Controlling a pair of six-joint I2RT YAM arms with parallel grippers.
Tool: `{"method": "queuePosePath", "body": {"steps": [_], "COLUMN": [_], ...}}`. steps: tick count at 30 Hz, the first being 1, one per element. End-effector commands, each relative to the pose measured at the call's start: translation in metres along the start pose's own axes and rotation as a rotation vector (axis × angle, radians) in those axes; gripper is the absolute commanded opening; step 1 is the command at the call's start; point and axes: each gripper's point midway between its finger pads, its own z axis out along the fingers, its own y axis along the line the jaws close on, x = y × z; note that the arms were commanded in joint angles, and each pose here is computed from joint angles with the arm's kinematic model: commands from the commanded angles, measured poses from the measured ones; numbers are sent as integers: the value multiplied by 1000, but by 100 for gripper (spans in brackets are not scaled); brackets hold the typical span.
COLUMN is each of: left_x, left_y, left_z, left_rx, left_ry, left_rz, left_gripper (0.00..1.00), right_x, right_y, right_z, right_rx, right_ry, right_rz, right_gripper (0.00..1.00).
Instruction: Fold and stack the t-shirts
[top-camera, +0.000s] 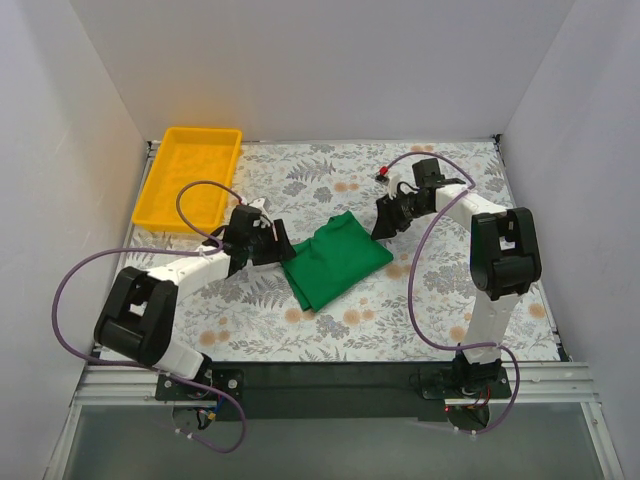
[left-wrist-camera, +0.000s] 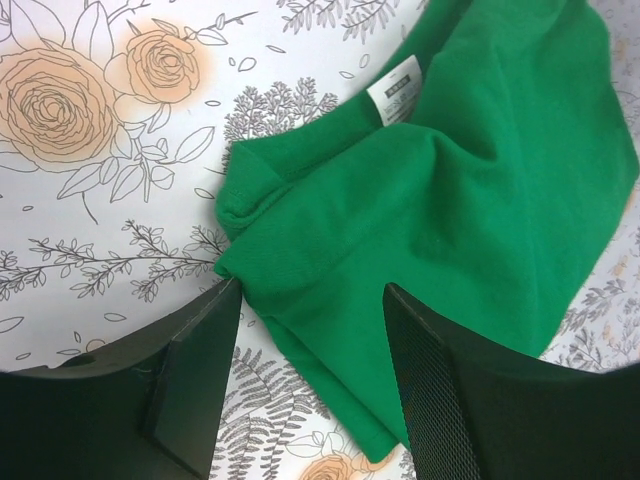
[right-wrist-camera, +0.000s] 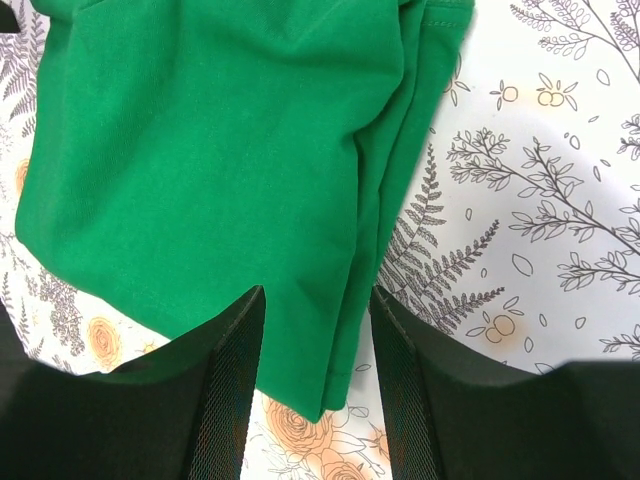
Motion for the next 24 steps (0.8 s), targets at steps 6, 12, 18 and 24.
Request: {"method": "queuePosePath", "body": {"steps": [6, 12, 18, 24], "left_x": [-14, -13, -14, -18], "left_y": [3, 2, 0, 3], "left_z": [5, 13, 14, 12], "left_rx": [-48, -40, -28, -36], "left_ry": [-20, -15, -29, -52], "left_rz": [-21, -57, -70, -79], "left_gripper": [56, 42, 19, 0], "right_x": [5, 14, 24, 29], "right_y": [5, 5, 5, 7], "right_z": [-8, -16, -14, -9], "right_rx": [-36, -38, -54, -87], "right_ry": [-20, -25, -16, -11], "right_rz": [21, 58, 89, 123], "right_gripper": [53, 52, 52, 48]}}
